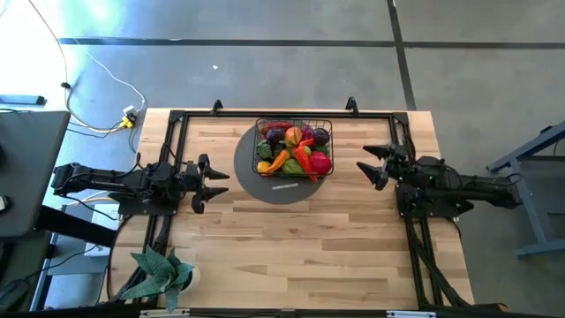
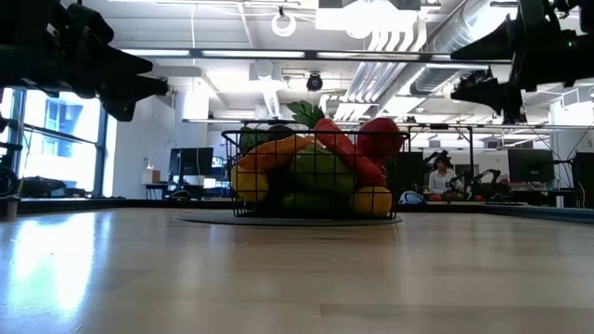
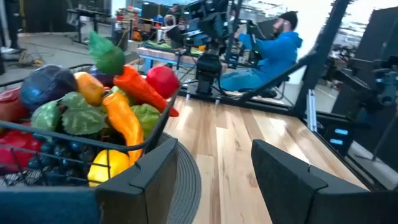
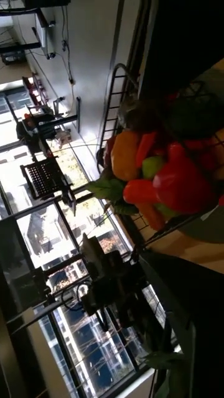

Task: Build produce basket
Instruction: Return to Home Position

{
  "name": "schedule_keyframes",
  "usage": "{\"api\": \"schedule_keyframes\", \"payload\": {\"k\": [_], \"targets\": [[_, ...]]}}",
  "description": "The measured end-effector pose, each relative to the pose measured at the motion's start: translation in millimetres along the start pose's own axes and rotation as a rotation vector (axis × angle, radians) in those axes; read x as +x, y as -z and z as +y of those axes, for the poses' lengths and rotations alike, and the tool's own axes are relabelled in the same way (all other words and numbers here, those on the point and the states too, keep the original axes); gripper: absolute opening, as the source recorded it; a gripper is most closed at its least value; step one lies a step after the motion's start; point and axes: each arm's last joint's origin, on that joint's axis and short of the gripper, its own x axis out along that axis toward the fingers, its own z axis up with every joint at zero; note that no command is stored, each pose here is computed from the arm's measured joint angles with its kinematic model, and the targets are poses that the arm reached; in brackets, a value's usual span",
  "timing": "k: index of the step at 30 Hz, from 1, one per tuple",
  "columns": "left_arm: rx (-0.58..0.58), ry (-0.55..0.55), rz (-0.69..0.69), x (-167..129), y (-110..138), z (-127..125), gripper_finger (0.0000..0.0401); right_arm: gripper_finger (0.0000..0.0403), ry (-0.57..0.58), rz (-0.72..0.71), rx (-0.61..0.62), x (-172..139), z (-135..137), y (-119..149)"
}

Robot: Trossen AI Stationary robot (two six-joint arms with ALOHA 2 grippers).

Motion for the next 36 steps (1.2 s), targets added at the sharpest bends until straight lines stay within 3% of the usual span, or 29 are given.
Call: {"api": "schedule_keyframes", "payload": {"k": [5,12,21,28,36], "targets": [[0.017,-0.002,0.000,0.0,-0.1,0.0,0.0195,0.0399,-0.007,0.012,0.007,-1.6,-5.7,13.5],[-0.053,-0.012,0.004,0.0,0.4,0.4,0.0195,0.0399,-0.004,0.042,-0.014,-3.3,-10.3,24.1],[-0.057,-0.012,0.003,0.0,0.3,0.4,0.0195,0.0399,-0.027,0.076,-0.040,-3.7,-10.6,26.8],[-0.057,-0.012,0.003,0.0,0.3,0.4,0.0195,0.0399,-0.006,0.122,0.032,-4.1,-12.4,31.3],[-0.057,-0.012,0.003,0.0,0.1,0.4,0.0195,0.0399,-0.003,0.129,0.028,-4.2,-12.7,31.9]]}}
